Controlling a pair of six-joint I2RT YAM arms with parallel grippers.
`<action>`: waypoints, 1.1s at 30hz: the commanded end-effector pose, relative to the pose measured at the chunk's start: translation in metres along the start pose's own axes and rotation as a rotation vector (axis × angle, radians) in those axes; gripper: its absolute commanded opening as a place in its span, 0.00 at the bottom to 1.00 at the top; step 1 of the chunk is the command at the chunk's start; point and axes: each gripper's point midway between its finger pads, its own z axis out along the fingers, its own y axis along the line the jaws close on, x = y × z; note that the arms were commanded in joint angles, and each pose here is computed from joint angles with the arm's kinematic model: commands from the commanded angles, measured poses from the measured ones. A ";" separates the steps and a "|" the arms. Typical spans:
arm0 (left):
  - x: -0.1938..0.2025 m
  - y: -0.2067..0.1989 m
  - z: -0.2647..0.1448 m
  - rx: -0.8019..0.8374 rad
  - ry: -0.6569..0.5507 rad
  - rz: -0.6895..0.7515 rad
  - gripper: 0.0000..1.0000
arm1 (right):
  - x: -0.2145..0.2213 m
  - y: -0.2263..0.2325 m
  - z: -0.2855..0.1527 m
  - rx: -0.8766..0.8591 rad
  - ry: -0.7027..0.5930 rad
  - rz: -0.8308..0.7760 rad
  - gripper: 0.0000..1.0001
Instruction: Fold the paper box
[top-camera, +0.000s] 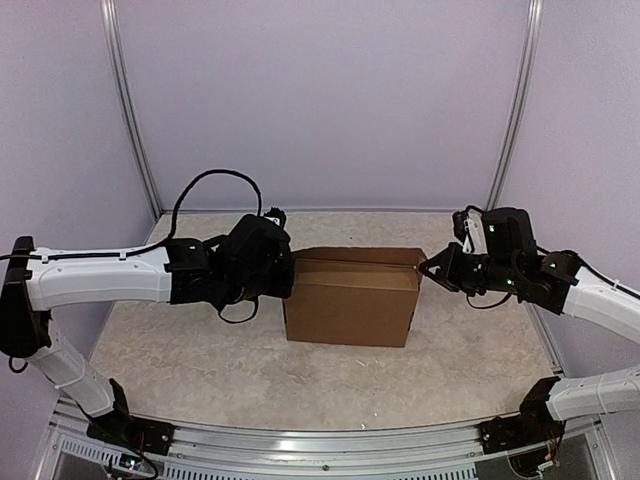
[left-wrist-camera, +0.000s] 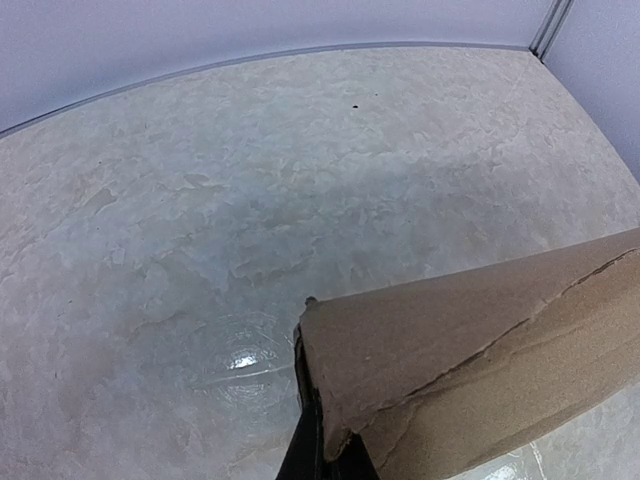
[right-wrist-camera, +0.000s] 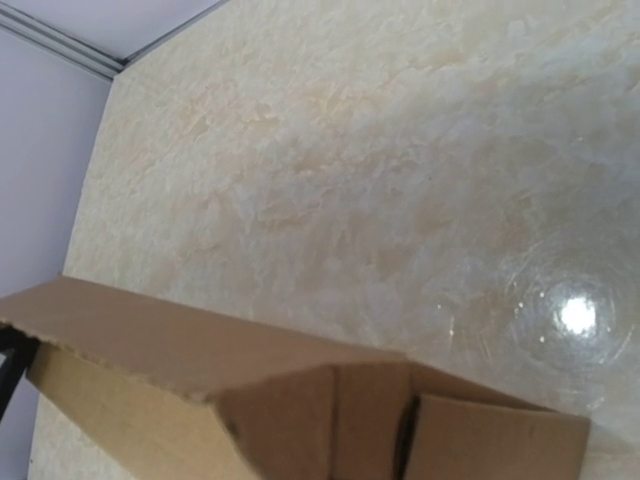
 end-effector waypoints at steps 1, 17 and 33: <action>0.061 0.012 0.012 -0.046 0.208 0.116 0.00 | 0.014 -0.023 0.004 0.066 0.009 0.020 0.00; 0.058 0.009 0.011 -0.048 0.210 0.127 0.00 | 0.024 -0.028 0.010 0.127 -0.011 -0.041 0.00; 0.066 0.006 0.013 -0.029 0.235 0.106 0.00 | 0.063 -0.046 0.016 0.203 -0.062 -0.270 0.00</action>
